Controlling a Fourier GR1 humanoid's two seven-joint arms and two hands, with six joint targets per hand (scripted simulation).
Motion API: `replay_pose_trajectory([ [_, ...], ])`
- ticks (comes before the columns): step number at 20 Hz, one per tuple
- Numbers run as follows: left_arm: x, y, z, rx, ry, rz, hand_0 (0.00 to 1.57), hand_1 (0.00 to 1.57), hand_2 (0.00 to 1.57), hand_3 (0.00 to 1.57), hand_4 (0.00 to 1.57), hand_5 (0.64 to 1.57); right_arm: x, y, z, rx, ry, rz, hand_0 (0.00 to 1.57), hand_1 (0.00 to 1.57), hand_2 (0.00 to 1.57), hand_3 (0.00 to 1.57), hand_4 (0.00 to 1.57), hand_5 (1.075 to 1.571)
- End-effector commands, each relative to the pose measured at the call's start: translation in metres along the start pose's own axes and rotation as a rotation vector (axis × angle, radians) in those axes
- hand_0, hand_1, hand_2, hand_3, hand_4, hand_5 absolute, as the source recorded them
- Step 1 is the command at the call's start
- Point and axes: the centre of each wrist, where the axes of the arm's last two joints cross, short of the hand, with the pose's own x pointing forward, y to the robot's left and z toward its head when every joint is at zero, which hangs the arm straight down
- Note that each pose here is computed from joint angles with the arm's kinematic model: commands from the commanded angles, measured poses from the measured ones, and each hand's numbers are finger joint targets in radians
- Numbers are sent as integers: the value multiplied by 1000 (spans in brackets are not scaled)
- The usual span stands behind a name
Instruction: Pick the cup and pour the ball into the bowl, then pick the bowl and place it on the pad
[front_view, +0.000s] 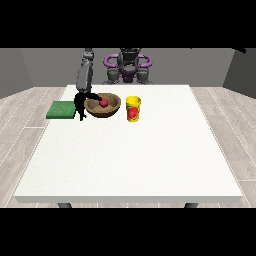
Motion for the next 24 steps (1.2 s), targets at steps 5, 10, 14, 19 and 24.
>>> replay_pose_trajectory([
  [5,18,17,1,8,-55,-2,0,0,0,0,545,1564,-22,-12,21,-104,196,126,1571,1571,1571,1571,1089,1471],
  [10,7,19,1,12,8,12,0,0,0,0,683,1570,8,-6,-4,-158,203,139,1571,1571,1571,1571,1071,1487],
  [14,-22,40,23,87,66,5,0,0,0,0,729,1569,43,-29,-16,-148,259,256,1571,1571,1571,1571,1047,1533],
  [19,-30,76,43,185,150,-1,0,0,0,0,725,1569,78,18,-49,-109,350,246,1571,1571,1571,1571,1032,1532],
  [24,-20,88,48,155,73,-13,0,0,0,0,703,1565,153,-27,-74,-101,248,364,1571,1571,1571,1571,973,1564],
])
